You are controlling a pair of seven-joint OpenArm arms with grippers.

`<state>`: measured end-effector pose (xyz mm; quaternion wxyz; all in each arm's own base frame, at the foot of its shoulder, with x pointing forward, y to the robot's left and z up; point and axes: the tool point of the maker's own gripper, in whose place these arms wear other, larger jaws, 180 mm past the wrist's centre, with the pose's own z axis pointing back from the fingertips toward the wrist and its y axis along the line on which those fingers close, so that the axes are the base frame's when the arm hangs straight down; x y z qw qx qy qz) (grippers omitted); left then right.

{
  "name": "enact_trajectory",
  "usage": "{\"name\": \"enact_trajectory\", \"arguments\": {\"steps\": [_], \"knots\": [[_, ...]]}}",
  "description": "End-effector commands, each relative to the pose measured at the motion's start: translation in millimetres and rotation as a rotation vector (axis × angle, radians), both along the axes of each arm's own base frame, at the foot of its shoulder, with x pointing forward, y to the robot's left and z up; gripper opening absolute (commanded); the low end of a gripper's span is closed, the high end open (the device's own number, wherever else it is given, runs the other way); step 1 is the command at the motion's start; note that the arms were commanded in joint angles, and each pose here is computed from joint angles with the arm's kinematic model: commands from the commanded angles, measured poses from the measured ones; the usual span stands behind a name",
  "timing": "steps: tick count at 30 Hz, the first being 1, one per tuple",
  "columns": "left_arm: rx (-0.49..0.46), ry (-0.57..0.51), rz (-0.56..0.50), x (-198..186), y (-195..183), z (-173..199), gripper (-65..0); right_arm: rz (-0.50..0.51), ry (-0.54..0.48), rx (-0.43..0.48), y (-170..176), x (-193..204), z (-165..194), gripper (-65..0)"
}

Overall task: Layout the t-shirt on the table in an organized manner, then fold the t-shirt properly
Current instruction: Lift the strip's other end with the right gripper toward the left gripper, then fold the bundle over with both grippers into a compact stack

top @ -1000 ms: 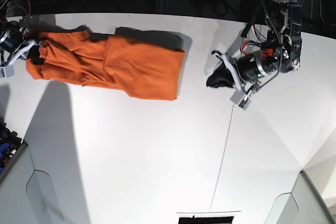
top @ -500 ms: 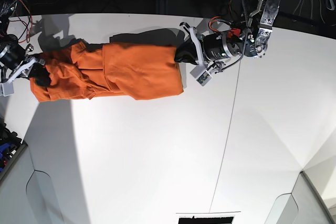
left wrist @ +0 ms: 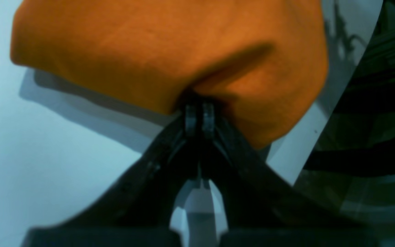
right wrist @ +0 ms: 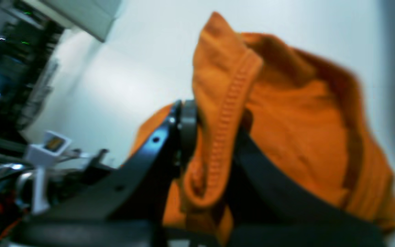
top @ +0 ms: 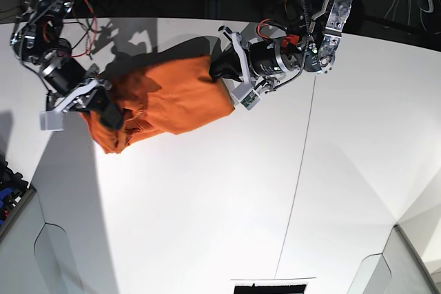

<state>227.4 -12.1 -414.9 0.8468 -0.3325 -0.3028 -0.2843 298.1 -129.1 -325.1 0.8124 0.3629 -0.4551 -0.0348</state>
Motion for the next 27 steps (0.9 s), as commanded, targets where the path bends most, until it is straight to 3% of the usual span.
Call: {"name": "enact_trajectory", "arguments": {"steps": [1,10,16,19,20,27], "knots": [[-0.001,-0.023,-0.002,5,0,5,-64.7,0.007,-0.06,0.036,9,7,17,-65.0],[-0.001,-0.022,-0.002,5,0,5,-64.7,0.214,-0.045,0.11,108,-5,15,-65.0],[0.0,-0.023,-0.002,5,0,5,-64.7,0.346,-0.035,-0.017,150,-17,0,-65.0],[0.014,-0.028,-0.005,6,1,4,-64.7,0.386,-0.032,-0.038,161,-22,-3,-43.1],[0.018,-0.029,-0.005,6,2,4,-64.7,0.395,-0.034,-0.035,164,-23,-2,-38.5],[0.026,-0.033,0.027,12,12,4,-64.7,0.408,-0.092,0.002,171,-23,20,-37.0]]}}
